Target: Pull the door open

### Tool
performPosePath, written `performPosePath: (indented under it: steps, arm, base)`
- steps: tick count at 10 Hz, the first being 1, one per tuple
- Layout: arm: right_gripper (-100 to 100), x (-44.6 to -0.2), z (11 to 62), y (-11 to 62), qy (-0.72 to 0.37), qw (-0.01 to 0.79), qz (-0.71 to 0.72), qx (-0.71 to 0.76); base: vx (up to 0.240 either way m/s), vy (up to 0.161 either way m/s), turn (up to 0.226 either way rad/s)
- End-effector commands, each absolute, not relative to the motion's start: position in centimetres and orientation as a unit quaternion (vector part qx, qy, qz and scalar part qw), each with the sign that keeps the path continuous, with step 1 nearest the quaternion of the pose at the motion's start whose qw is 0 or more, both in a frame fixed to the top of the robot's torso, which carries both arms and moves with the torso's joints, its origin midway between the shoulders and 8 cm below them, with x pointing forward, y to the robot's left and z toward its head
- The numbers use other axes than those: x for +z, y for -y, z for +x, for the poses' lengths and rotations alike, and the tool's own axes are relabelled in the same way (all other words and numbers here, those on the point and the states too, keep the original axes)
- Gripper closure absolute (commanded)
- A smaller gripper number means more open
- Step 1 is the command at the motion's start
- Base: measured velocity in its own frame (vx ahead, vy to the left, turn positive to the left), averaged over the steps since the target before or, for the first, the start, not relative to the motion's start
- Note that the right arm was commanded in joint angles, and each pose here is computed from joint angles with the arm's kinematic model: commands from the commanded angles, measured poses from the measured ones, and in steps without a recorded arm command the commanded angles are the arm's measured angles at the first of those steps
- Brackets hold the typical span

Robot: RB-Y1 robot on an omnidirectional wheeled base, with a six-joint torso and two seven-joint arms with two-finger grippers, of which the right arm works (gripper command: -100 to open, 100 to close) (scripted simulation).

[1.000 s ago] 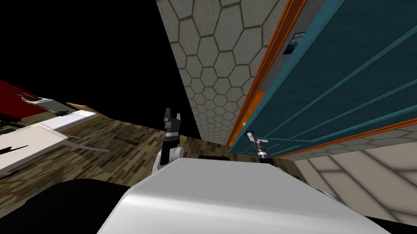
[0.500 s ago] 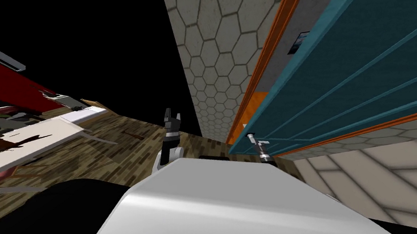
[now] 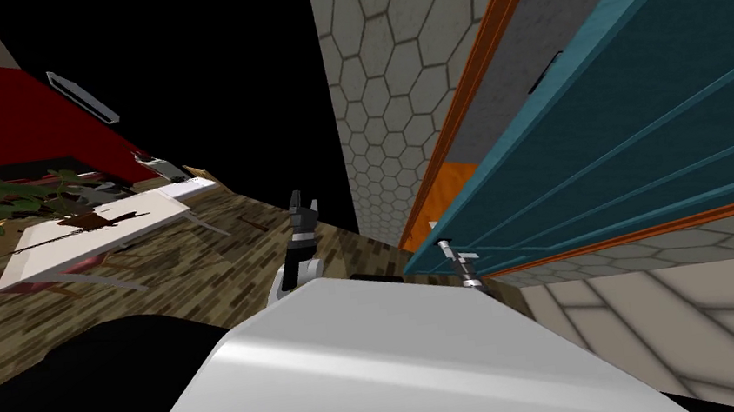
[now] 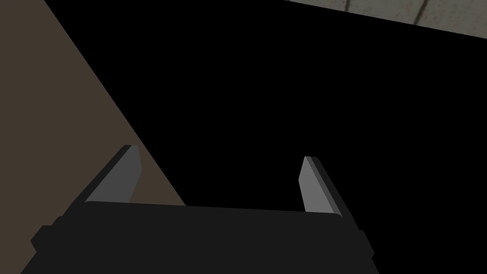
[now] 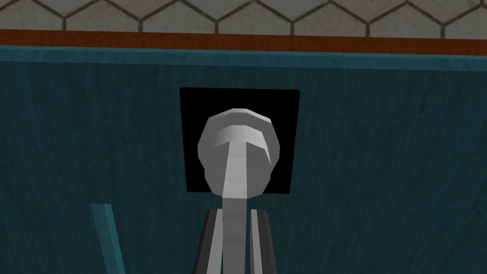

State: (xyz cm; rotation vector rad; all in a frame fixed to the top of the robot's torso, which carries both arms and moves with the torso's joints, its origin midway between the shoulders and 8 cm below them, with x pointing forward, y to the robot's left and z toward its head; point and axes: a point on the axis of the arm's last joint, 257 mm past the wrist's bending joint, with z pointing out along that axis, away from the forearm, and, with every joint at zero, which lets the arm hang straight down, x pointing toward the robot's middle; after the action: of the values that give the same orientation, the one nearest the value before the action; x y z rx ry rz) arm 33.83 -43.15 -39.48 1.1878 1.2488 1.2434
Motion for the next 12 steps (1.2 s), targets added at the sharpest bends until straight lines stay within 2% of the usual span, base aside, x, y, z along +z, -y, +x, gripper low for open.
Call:
performPosePath:
  steps: [1,7,12]
  arm:
    - [100,-39.4,33.1,43.4,-0.514,0.486,0.486,0.513]
    - [100,-39.5,30.9,43.6,-0.519,0.479,0.481,0.519]
    - [100,-39.4,28.8,43.9,-0.523,0.475,0.476,0.523]
  base:
    - [-0.139,-0.048,0.081]
    - [-0.109,-0.048,0.112]
    - [-0.222,-0.084,0.189]
